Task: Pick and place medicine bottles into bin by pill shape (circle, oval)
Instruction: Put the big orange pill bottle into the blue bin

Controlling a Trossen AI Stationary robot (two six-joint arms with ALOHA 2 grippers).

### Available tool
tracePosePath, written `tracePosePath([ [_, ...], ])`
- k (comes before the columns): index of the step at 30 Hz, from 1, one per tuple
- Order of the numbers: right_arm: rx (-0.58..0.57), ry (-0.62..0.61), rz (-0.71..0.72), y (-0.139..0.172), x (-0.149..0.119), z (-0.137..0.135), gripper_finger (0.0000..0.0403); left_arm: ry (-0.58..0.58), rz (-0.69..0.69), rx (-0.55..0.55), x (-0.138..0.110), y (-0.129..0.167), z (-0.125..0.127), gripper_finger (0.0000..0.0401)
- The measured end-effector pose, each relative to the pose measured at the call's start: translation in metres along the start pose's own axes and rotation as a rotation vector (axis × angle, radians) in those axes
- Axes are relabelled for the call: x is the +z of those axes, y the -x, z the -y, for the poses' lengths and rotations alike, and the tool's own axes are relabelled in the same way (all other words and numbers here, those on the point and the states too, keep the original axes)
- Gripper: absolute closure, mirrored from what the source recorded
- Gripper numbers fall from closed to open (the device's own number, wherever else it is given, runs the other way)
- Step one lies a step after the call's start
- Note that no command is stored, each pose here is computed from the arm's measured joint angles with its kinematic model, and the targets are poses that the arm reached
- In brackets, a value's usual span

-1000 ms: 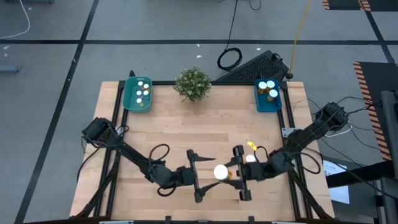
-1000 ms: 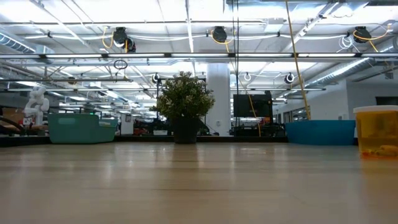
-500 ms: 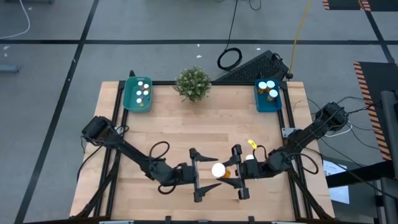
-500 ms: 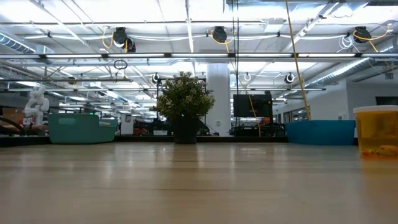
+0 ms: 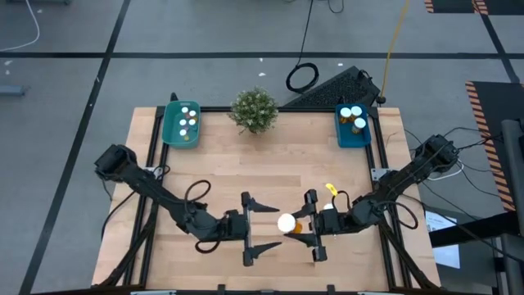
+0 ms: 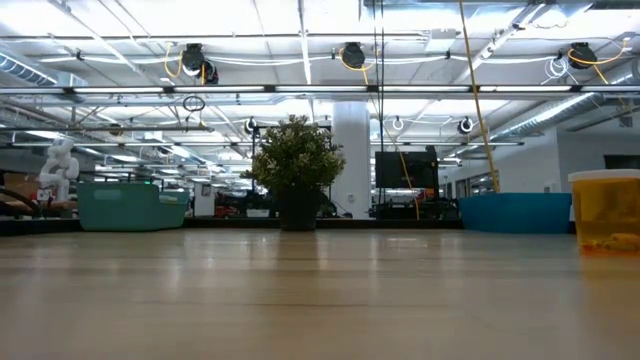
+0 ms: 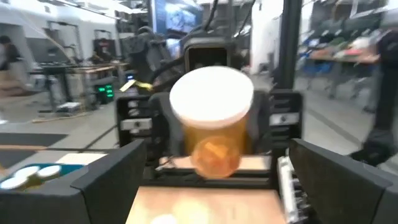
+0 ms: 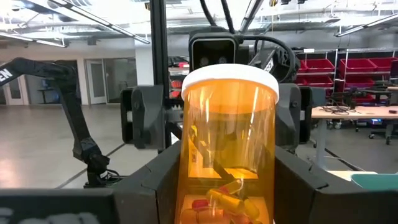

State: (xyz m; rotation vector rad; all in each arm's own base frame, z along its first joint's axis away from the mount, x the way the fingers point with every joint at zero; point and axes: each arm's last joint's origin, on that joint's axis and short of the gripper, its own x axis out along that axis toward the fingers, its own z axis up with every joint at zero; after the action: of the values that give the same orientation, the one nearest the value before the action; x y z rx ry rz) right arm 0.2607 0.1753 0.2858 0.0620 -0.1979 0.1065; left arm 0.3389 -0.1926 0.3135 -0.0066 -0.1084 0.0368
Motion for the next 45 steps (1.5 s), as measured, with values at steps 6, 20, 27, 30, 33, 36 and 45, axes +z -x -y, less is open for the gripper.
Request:
tracePosePath([
  [6, -0.018, 0.019, -0.026, -0.003, -0.003, 0.006, 0.0225, 0.030, 0.030, -0.017, -0.001, -0.006, -0.005, 0.0004],
  [20, -0.030, 0.054, -0.071, -0.005, -0.008, 0.010, 0.0225, 0.020, 0.070, -0.001, -0.011, -0.015, -0.007, 0.0040],
  [27, -0.030, 0.057, -0.070, -0.005, -0.008, 0.010, 0.0225, 0.003, 0.061, 0.002, -0.012, -0.016, -0.008, 0.0128],
  [30, -0.032, 0.063, -0.071, -0.005, -0.008, 0.010, 0.0225, -0.006, 0.059, 0.004, -0.012, -0.016, -0.008, 0.0163],
  [33, -0.049, 0.069, -0.091, -0.004, -0.010, 0.010, 0.0222, -0.016, 0.044, 0.008, -0.014, -0.016, -0.008, 0.0193],
  [36, -0.049, 0.073, -0.116, -0.004, -0.013, 0.010, 0.0202, -0.042, 0.035, 0.006, -0.015, -0.016, -0.008, 0.0213],
  [45, -0.066, 0.006, -0.272, 0.001, -0.024, 0.013, 0.0095, -0.060, 0.025, 0.001, -0.016, -0.015, -0.007, 0.0211],
])
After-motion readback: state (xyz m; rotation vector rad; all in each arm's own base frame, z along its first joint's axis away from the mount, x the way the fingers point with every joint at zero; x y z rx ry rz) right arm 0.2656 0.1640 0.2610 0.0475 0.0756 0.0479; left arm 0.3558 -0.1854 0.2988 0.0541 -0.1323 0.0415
